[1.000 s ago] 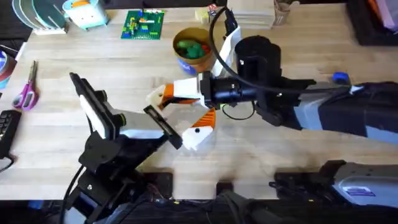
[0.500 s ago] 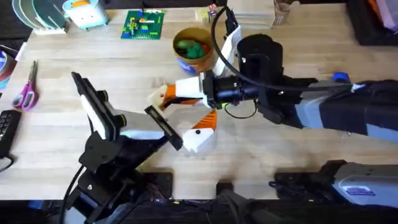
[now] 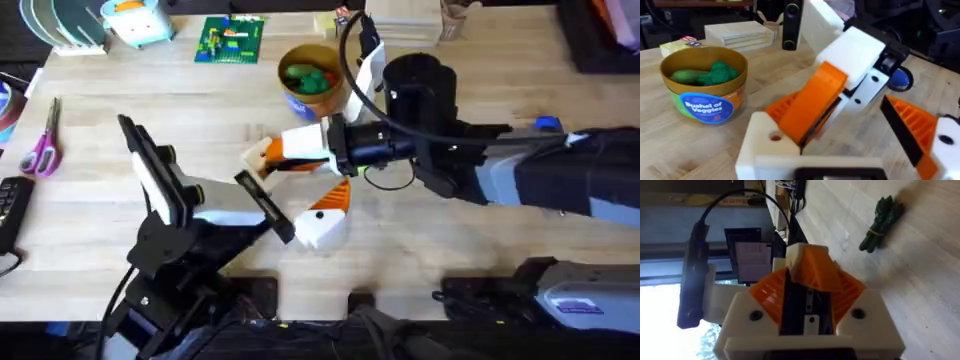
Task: Pick up the gripper from the table and insert it into the empty holder that is missing its gripper. Then pick up a screw, insert it into the mounting hole, and use the screwdriver to tighten it. Finally, clean up the table by picking up the vegetable and placing it into the bucket.
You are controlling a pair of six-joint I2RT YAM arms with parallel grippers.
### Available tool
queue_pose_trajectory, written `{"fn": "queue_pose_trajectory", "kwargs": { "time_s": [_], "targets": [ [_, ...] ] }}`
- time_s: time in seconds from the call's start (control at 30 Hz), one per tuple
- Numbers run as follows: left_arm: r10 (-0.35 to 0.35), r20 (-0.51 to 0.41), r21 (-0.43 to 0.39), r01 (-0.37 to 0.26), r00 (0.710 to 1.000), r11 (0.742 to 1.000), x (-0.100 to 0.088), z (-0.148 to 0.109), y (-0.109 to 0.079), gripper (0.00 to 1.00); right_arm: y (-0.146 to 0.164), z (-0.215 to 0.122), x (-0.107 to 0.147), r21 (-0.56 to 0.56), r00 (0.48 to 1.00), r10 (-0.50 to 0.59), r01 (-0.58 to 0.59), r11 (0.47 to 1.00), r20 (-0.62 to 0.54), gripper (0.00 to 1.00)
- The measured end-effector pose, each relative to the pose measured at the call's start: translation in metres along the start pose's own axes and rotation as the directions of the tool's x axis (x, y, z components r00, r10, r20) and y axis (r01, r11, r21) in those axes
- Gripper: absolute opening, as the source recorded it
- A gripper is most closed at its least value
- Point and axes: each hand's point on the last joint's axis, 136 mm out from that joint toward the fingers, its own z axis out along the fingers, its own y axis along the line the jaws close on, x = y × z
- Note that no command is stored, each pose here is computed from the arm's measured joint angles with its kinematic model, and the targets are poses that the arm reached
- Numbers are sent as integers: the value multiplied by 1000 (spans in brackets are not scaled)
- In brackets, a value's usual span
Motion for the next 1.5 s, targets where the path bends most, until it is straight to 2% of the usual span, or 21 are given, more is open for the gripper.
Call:
{"fn": "queue_pose_trajectory", "kwargs": {
  "time_s": [0.4,0.67,1.07,1.5],
  "targets": [
    [2,-6,56,-2,1000,998,1,0,-10,992,2,-4,1,-20,1000,2,-3,1000,-24,436],
    [3,-9,77,-2,1000,997,1,0,-14,993,1,-5,-1,-18,1000,5,-5,1000,-21,542],
    [3,-9,77,-2,1000,997,1,0,-14,993,-2,-5,1,-7,1000,14,-15,1000,-26,587],
    [3,-9,78,-2,1000,997,1,0,-14,993,-8,-29,-22,-23,1000,6,-6,1000,12,610]
  ]
}}
